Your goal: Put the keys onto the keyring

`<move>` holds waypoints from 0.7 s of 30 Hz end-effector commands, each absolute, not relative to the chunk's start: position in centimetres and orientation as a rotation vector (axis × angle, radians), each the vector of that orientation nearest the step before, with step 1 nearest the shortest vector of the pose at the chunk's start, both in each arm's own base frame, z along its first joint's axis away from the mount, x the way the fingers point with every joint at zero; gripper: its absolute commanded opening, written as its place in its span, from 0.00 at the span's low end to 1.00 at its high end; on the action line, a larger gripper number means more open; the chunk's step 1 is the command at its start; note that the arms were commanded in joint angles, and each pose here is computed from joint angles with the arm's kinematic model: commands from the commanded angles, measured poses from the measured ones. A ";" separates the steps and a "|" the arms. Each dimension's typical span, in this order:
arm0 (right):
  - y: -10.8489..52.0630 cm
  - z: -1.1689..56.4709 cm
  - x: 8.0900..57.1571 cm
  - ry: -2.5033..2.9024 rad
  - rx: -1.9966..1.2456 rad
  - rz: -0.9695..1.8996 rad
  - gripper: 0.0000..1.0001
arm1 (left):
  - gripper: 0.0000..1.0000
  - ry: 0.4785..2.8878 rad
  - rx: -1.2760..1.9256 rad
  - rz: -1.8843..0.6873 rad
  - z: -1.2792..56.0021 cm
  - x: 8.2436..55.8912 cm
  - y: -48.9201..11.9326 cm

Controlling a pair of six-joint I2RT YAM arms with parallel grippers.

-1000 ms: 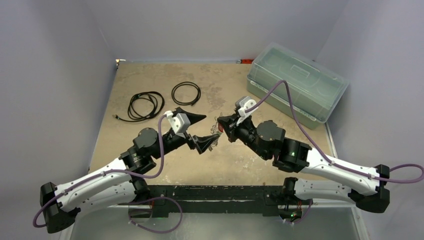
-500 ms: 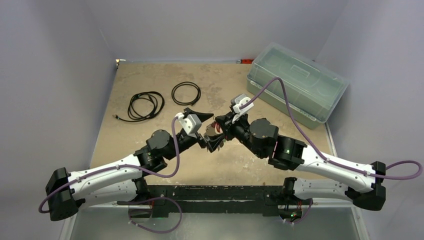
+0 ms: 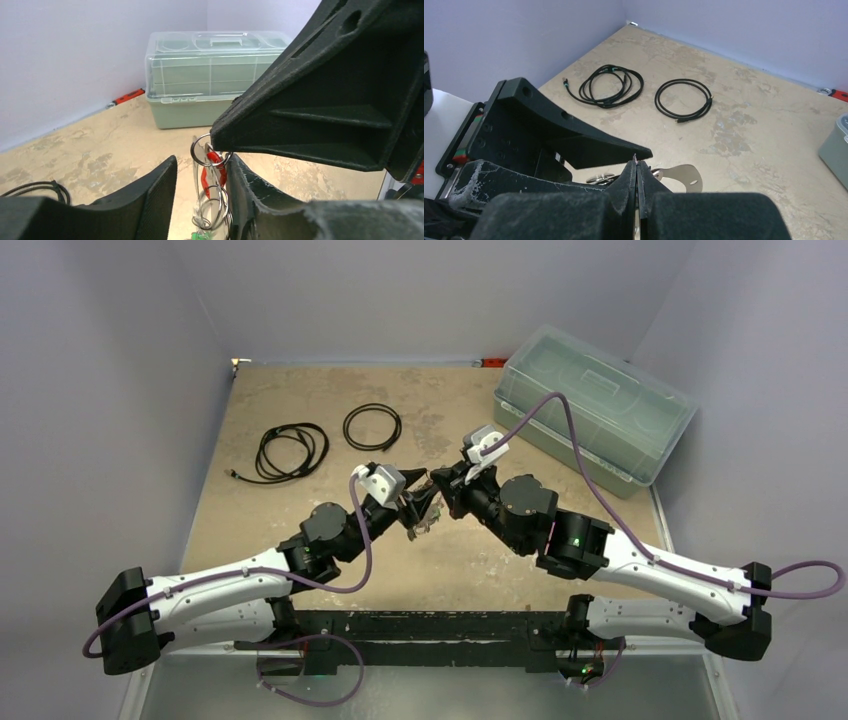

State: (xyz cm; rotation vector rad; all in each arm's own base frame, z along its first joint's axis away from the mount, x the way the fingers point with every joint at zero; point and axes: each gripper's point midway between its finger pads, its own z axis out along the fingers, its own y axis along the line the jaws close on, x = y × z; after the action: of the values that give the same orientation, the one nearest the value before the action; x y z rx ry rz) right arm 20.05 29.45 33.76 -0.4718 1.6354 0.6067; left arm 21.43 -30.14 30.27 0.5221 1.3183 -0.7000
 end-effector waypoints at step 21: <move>29.0 39.7 19.3 1.550 -0.393 0.725 0.00 | 0.00 1.102 0.848 -0.611 30.0 18.4 -30.2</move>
State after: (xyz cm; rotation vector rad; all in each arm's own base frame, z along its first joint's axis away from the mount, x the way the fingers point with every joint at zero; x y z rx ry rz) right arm 19.40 29.80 34.54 -0.4889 1.6331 0.6492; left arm 19.55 -29.78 30.74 0.6837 1.1834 -0.6650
